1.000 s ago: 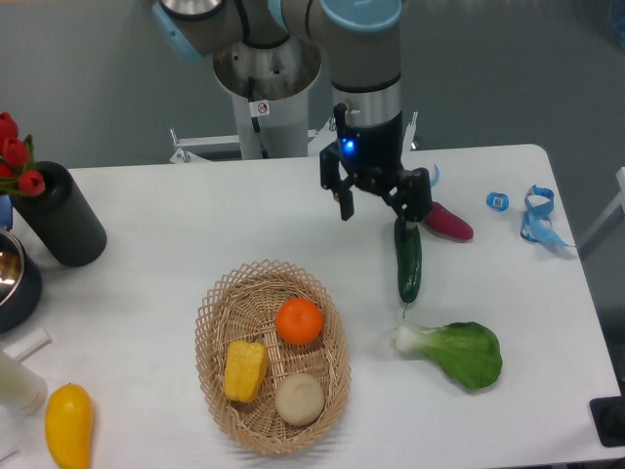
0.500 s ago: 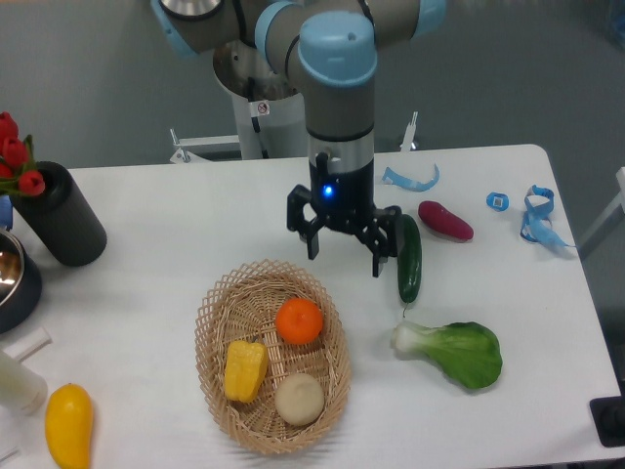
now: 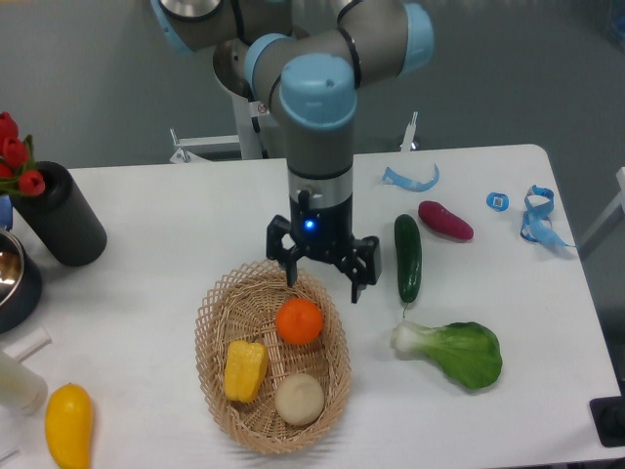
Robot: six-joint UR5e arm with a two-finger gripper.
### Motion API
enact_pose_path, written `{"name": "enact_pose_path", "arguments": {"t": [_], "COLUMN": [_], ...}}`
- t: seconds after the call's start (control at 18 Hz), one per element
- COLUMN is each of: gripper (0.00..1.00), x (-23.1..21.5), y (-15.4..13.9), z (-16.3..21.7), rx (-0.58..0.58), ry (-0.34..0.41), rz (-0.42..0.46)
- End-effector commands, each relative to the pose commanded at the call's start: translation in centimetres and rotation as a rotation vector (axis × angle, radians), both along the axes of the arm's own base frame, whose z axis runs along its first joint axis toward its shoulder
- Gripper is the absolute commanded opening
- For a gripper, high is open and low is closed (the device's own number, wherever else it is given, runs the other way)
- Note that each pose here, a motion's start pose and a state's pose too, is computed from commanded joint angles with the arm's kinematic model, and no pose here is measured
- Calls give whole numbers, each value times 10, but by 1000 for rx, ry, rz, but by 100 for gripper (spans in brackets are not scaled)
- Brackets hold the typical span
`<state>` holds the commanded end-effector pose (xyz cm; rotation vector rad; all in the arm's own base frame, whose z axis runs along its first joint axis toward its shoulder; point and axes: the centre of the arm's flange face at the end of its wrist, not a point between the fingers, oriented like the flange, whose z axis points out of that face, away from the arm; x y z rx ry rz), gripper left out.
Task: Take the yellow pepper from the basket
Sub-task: 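Lower the open gripper into the basket onto the yellow pepper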
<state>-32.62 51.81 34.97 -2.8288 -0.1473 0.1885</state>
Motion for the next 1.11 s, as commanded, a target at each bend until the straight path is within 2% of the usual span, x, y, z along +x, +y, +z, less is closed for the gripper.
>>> {"name": "enact_pose_path", "arguments": {"t": [0.33, 0.44, 0.89, 1.11], "gripper": [100, 100, 100, 100], "x": [11, 15, 32, 39], "y": [32, 47, 74, 82], "z": [-32, -41, -81, -100], "rx": [-11, 14, -39, -88], "ry": [-70, -73, -88, -63], "rz": [90, 123, 75, -1]}}
